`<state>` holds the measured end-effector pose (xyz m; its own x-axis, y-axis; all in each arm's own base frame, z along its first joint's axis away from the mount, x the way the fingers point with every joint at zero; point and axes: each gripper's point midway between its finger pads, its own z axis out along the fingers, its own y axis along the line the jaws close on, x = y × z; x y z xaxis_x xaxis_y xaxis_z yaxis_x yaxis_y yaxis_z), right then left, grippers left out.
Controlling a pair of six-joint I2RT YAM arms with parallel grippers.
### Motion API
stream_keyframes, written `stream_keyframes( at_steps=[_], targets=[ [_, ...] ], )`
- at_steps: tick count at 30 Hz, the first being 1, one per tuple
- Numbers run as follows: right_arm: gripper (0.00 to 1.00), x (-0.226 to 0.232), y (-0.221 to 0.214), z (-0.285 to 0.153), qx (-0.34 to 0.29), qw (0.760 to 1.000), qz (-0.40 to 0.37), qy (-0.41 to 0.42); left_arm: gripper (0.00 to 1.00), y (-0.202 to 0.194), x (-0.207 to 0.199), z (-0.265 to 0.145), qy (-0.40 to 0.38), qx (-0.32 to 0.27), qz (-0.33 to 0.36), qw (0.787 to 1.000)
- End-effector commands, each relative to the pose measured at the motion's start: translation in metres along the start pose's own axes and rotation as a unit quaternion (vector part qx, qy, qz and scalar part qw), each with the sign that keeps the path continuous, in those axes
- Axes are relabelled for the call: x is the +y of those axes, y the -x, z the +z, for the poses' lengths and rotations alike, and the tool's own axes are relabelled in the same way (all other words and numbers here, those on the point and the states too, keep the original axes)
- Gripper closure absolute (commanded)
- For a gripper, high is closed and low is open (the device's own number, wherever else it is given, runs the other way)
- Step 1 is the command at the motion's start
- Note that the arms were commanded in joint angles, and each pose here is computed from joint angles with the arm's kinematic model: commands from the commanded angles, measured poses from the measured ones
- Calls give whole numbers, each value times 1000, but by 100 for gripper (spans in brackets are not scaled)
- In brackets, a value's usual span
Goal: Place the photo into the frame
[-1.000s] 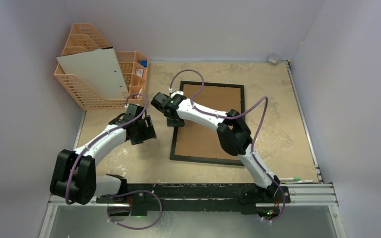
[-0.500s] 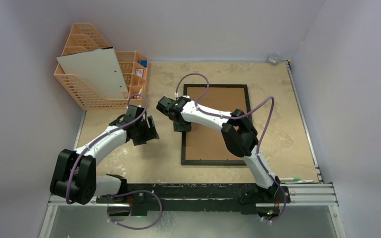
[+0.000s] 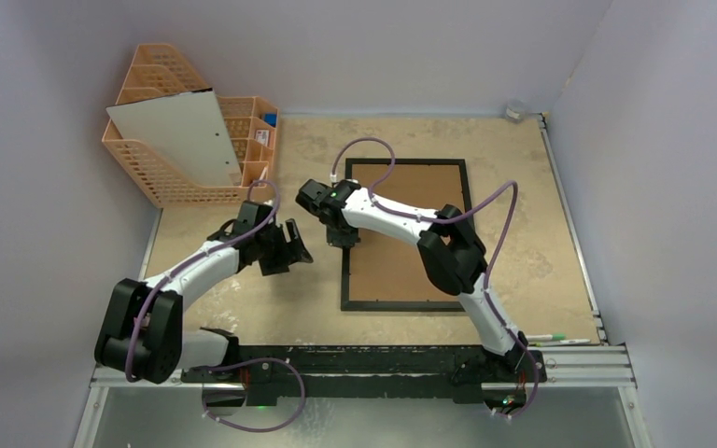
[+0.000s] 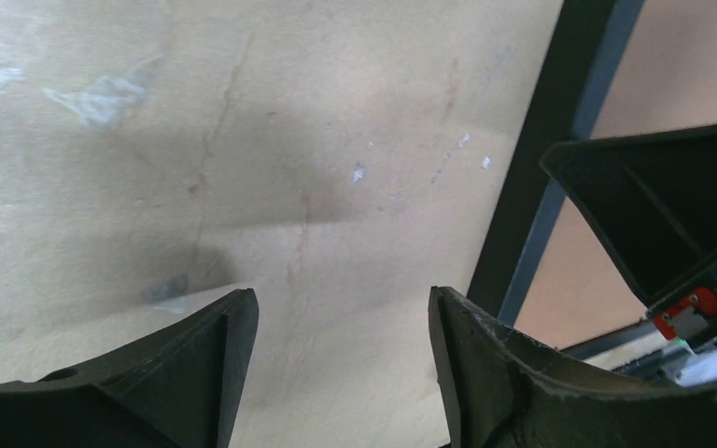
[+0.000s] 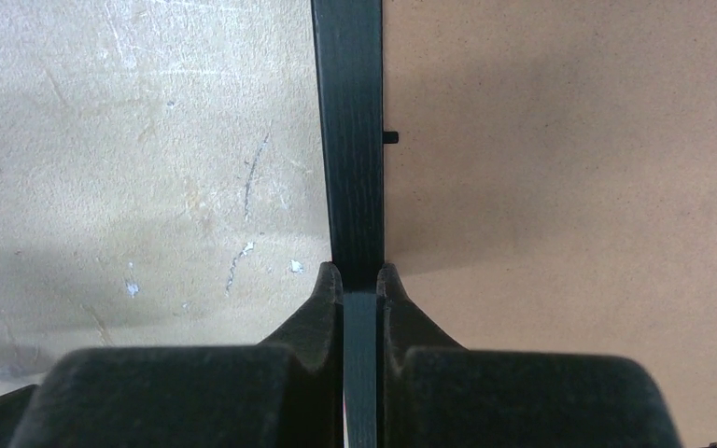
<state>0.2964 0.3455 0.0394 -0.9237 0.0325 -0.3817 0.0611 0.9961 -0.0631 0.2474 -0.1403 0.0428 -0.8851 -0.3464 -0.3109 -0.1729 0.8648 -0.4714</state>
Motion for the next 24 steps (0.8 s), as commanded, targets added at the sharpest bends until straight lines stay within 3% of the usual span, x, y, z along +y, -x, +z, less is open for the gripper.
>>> stream_keyframes(
  at_steps=[1,10,24],
  targets=[
    [100,-11,-14,-7,45,999,9,-6,29,-1,-21,2,-65,10,9,998],
    [100,-6,22,-54,25,996,39,76,22,-5,-80,-8,-239,35,27,970],
    [100,7,35,-74,27,988,54,141,24,-35,-107,7,-324,146,-10,935]
  ],
)
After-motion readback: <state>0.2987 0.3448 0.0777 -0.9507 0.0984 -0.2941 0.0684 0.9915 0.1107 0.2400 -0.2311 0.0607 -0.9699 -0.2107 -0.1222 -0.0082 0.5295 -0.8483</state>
